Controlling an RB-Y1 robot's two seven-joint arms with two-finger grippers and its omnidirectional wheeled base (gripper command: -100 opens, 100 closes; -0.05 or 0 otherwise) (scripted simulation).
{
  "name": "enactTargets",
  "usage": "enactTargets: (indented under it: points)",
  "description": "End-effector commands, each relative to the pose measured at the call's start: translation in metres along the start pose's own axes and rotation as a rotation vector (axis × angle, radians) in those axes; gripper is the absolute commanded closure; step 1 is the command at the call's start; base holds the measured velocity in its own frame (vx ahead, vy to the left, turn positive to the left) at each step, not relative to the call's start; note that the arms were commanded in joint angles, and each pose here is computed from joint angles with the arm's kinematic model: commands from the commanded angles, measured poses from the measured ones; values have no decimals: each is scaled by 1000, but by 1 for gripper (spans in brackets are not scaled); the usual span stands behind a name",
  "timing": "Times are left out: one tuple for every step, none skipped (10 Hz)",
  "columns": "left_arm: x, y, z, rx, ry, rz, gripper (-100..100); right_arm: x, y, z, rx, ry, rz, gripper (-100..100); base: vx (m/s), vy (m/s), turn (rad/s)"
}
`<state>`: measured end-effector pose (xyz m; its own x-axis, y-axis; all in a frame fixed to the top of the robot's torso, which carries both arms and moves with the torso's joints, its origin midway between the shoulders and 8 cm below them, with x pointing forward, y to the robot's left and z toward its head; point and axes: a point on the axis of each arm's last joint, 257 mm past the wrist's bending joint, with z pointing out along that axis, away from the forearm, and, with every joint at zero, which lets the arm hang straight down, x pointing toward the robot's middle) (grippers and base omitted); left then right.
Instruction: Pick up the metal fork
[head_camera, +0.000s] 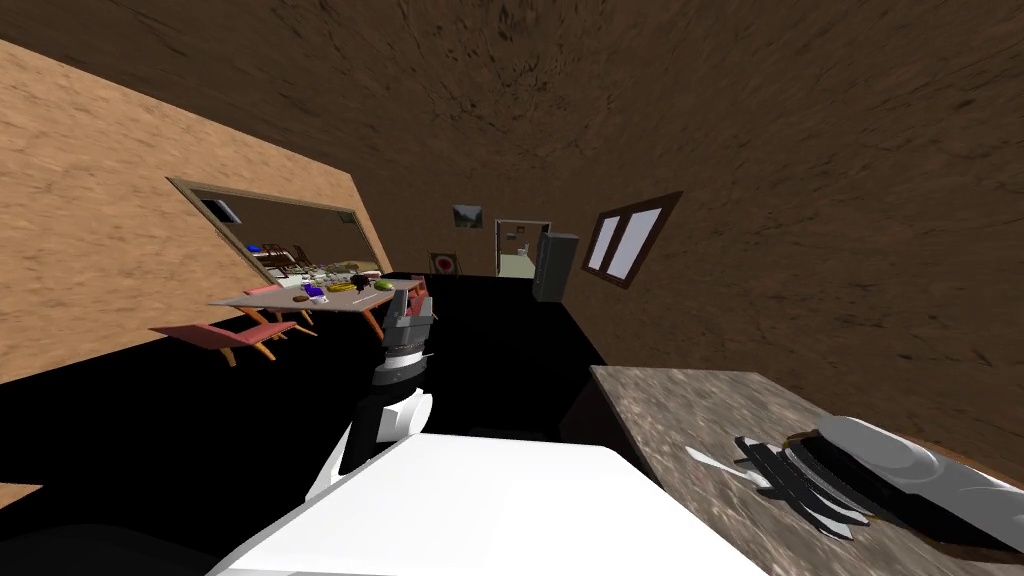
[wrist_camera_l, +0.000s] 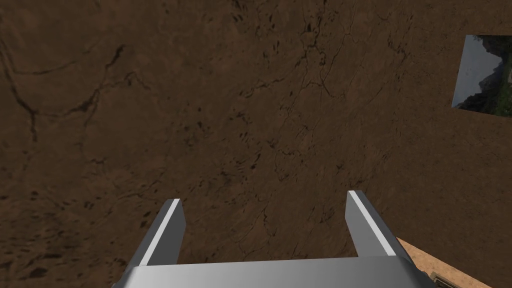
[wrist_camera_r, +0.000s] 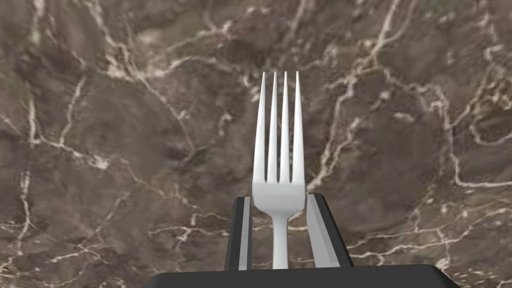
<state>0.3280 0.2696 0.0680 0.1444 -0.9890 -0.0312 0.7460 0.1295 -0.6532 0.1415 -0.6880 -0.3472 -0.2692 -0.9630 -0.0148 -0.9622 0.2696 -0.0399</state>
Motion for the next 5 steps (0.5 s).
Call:
enactTargets:
  points:
    - [0, 0, 0, 0, 0, 0, 0, -13, -12, 3, -5, -11, -29, 100, 39, -33, -246]
    - [0, 0, 0, 0, 0, 0, 0, -31, -22, 9, -21, -28, -61, 100, 30, -23, -290]
    - [0, 0, 0, 0, 0, 0, 0, -34, -33, 5, -5, -27, -73, 100, 20, -12, -160]
    - [0, 0, 0, 0, 0, 0, 0, -34, -33, 5, -5, -27, -73, 100, 3, 0, 16]
    - [0, 0, 0, 0, 0, 0, 0, -52, -47, 8, -14, -35, -113, 100, 18, -21, -285]
